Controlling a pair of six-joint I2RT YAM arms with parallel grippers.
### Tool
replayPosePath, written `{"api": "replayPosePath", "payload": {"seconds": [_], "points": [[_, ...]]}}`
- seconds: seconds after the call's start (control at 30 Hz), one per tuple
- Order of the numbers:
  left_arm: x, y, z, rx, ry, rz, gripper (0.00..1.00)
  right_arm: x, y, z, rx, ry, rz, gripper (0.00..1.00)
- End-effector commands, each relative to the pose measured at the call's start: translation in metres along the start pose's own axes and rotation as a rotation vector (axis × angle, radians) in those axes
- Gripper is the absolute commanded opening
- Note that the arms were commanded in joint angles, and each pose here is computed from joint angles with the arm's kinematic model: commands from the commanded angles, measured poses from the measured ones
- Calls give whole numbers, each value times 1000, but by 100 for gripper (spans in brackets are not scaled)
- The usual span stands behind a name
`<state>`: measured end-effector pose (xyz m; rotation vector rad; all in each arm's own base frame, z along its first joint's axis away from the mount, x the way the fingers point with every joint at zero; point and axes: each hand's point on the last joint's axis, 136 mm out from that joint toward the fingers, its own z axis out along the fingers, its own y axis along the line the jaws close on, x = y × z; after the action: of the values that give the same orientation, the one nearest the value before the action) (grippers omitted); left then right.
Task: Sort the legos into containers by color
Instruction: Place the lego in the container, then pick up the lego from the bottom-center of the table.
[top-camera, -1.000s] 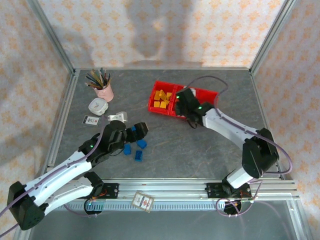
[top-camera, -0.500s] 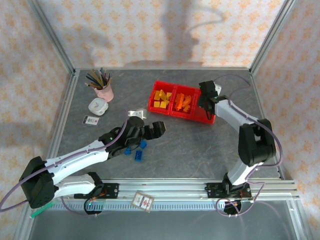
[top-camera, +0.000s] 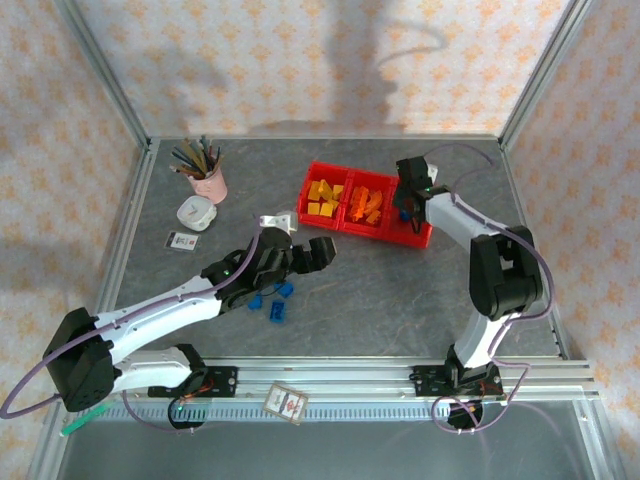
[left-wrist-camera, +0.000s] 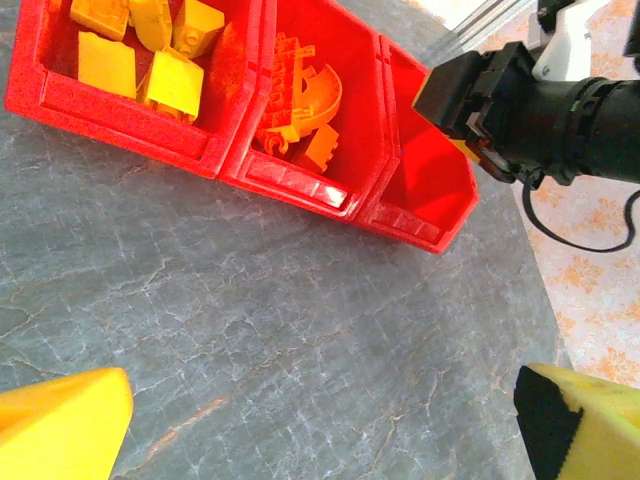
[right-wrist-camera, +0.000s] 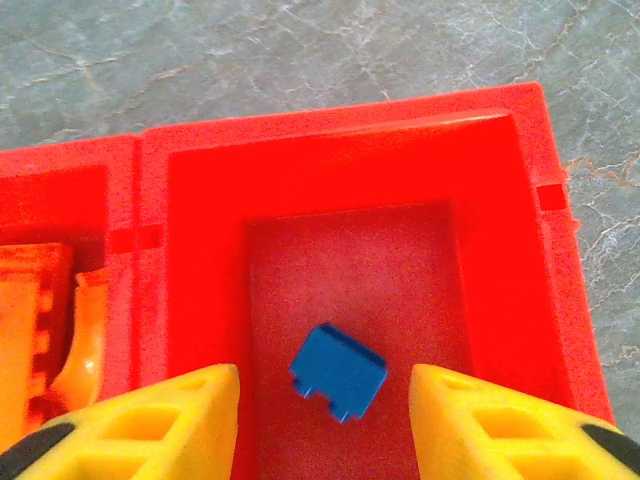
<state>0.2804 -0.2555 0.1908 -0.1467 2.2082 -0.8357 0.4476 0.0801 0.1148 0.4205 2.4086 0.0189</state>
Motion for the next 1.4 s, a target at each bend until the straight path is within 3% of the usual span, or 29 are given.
{"api": "replayPosePath", "payload": {"seconds": [0.0,0.43,0.87,1.13,1.37], "points": [[-15,-5,-11,2,-57,16,99,-10,20,-41,-73,-59,-18,51],[-17,49,-58,-131,-133,-21,99,81,119,-104,-317,18,-218,61],[-15,96,-112,-249,-208,-103,99,195,203,-138,-466,149,-443,73],[-13,107,-129,-263,-235,-143,99,259,232,-134,-500,211,-638,76],[-15,110,-136,-273,-249,-158,99,280,243,-117,-480,241,-669,77]]}}
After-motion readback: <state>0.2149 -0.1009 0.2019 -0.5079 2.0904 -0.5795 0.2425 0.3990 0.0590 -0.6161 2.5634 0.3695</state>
